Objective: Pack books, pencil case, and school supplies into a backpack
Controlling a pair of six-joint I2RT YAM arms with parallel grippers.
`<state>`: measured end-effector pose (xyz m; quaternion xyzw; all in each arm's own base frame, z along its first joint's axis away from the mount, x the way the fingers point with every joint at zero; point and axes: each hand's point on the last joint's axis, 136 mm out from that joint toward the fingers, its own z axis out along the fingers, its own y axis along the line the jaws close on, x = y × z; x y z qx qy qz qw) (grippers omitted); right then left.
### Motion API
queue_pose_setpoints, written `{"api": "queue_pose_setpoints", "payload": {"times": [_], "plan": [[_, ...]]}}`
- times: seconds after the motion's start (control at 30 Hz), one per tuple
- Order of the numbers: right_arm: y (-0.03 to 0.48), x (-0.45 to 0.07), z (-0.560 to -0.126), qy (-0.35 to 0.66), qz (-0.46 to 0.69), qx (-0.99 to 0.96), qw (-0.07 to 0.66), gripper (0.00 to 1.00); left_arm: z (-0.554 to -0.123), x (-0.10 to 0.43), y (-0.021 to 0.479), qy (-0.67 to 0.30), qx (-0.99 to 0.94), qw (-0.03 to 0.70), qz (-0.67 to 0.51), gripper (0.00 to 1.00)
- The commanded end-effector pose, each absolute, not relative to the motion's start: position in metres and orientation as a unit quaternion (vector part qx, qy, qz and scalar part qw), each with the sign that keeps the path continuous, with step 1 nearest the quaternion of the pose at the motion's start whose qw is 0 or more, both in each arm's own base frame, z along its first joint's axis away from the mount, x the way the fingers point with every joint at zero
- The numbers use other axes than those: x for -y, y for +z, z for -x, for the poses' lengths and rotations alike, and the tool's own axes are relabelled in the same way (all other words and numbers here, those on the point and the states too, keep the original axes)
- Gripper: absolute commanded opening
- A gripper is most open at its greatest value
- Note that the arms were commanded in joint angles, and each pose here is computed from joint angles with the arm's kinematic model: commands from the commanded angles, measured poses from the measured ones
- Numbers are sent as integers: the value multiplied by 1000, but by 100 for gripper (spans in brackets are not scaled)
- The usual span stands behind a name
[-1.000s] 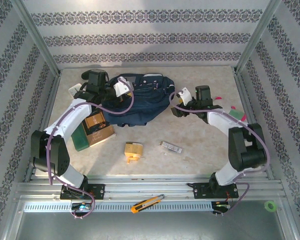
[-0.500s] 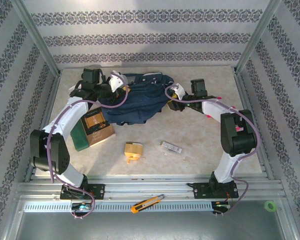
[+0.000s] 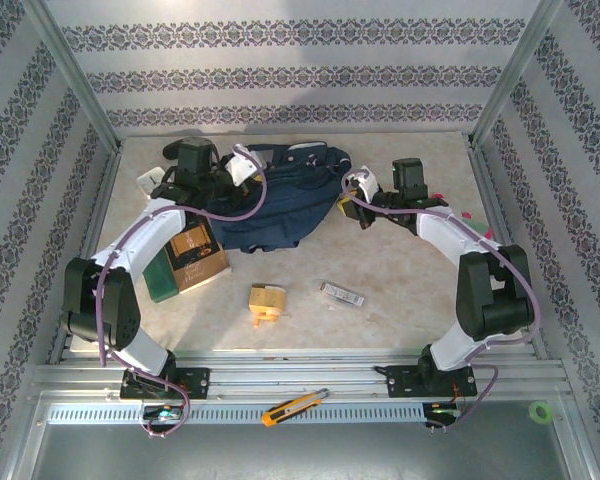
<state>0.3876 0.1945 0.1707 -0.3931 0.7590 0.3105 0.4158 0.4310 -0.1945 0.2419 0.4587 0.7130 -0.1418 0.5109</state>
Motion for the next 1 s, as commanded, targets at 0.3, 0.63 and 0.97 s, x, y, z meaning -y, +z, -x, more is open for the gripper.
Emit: {"api": "queue_pose_setpoints", "payload": {"times": [0.3, 0.63, 0.97], "plan": [[201, -251, -312, 381, 380, -780, 319, 0, -453, 222, 268, -78, -753, 584, -293, 0], [213, -253, -290, 454, 239, -826, 233, 0, -444, 263, 235, -71, -787, 558, -253, 0], [219, -272, -277, 508, 187, -816, 205, 0, -445, 285, 230, -168, -799, 551, -172, 0]]}}
